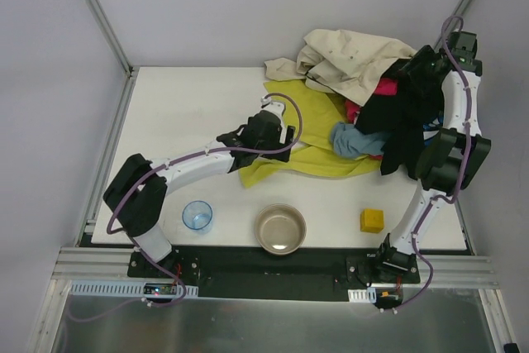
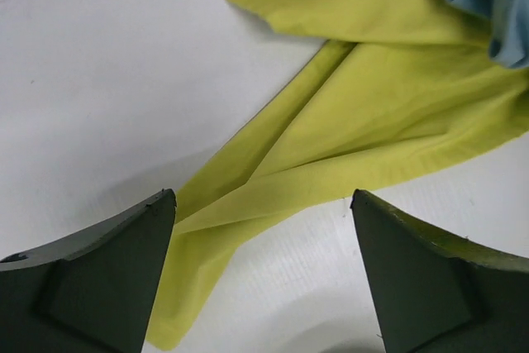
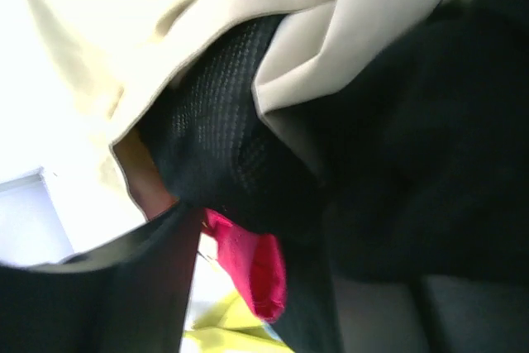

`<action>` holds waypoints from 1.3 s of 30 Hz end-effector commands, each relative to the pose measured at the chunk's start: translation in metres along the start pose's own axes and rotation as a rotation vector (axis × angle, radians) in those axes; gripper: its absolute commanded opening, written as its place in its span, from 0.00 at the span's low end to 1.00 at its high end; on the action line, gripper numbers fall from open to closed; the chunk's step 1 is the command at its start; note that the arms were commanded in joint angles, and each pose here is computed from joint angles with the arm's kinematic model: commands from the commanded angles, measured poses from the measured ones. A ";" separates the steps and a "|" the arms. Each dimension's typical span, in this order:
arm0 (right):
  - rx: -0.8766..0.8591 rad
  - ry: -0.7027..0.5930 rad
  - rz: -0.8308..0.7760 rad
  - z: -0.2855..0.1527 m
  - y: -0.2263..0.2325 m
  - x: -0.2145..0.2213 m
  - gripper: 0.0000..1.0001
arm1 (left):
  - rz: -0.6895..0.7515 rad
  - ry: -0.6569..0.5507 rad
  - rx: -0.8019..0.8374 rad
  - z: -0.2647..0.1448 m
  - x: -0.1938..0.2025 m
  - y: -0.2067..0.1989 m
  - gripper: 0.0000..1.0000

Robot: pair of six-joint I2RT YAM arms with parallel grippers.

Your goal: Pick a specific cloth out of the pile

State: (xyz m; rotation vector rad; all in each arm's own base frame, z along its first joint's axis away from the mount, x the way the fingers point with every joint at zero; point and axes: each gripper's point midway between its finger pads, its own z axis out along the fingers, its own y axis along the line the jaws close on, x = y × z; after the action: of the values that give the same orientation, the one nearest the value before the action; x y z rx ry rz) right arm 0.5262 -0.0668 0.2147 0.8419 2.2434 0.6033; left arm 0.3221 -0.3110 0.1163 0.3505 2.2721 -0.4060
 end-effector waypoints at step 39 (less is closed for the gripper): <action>0.532 0.221 -0.607 0.018 -0.056 0.199 0.21 | 0.039 -0.011 0.147 0.000 -0.026 -0.038 0.93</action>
State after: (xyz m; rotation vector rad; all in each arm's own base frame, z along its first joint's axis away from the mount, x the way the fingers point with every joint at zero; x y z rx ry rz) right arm 0.3934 0.0521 0.0642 0.2326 2.7800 -0.1784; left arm 0.3194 -0.3450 0.1289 0.4726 2.2574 -0.5356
